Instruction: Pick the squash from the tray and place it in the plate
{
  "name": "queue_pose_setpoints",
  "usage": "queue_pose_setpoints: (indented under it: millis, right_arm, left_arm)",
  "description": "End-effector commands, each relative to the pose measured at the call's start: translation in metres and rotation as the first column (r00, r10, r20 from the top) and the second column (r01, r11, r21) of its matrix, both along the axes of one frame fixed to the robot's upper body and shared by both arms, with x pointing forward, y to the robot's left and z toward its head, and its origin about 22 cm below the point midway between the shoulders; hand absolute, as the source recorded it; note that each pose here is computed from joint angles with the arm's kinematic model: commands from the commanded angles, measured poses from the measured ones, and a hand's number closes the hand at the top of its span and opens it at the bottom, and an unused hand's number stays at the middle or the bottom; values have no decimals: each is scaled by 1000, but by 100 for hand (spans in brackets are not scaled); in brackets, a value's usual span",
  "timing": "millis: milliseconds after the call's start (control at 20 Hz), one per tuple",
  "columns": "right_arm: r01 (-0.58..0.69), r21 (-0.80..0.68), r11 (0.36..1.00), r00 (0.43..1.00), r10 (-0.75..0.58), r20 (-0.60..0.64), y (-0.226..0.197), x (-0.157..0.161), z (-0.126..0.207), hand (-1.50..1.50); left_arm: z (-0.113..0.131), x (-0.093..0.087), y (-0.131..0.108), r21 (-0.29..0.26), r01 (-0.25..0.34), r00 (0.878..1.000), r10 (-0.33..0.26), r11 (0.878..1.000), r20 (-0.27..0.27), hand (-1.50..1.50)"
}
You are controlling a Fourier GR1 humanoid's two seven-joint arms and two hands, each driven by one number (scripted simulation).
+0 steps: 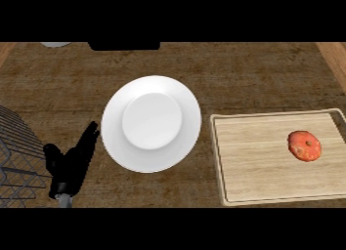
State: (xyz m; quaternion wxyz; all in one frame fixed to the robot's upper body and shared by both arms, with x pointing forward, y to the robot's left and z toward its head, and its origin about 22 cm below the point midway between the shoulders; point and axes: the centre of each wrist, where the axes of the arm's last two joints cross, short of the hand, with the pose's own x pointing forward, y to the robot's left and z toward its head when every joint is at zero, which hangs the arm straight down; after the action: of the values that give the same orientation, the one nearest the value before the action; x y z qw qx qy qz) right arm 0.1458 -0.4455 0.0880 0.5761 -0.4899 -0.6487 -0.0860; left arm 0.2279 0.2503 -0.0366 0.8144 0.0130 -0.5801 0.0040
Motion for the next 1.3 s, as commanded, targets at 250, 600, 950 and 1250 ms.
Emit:
queue_pose_setpoints:
  millis: [250,600,950,1250]
  right_arm:
    - [-140,-19,990,884,116,-453,36,-1,42,-150]
    - [-119,-1,993,814,97,-572,75,30,43,-150]
    - [-82,-25,996,755,45,-654,88,68,24,-150]
    - [-114,77,990,718,136,-683,115,78,-1,-150]
  left_arm:
    - [2,4,-6,4,28,998,-28,1000,-60,0]
    - [-7,8,1,-11,19,998,-20,1000,-60,0]
    - [8,7,-17,-26,13,999,-14,1000,-40,0]
    - [2,3,2,-3,17,999,-17,1000,-44,0]
